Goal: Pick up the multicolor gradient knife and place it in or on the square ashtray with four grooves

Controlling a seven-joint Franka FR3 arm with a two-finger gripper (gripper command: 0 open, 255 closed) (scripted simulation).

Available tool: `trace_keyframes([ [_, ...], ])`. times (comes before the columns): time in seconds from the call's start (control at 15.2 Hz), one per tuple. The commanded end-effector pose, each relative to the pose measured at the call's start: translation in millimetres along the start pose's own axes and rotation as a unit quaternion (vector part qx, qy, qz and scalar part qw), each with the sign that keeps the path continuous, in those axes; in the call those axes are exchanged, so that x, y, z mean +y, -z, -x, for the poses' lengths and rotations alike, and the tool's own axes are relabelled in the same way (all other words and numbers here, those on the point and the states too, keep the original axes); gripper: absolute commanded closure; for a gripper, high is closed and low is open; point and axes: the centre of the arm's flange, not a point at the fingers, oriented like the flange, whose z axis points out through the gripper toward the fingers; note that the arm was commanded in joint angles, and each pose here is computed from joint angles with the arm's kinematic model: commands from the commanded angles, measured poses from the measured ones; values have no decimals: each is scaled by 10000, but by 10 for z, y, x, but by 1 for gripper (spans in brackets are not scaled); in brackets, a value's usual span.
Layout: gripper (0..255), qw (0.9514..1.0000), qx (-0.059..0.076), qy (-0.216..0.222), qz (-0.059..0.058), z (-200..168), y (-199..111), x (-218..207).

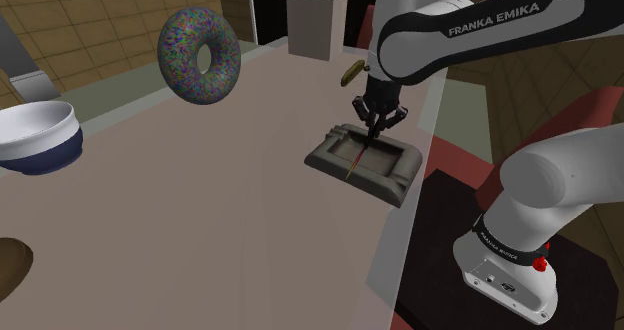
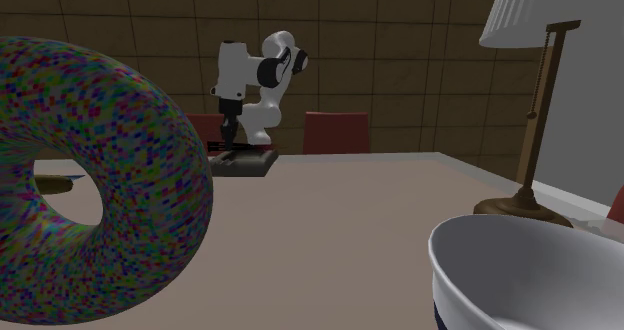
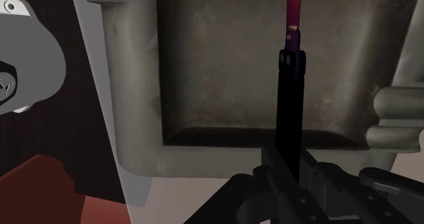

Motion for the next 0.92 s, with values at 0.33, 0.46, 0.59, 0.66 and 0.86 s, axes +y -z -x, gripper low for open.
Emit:
trace_keyframes([
  [0.33, 0, 10000, 0, 0, 0, 1, -3, -1],
  [0.46, 0, 10000, 0, 0, 0, 1, -3, -1],
  [0.59, 0, 10000, 0, 0, 0, 1, -3, -1],
  [0.66, 0, 10000, 0, 0, -1, 1, 129, -1],
  [0.86, 0, 10000, 0, 0, -1, 1, 497, -1],
])
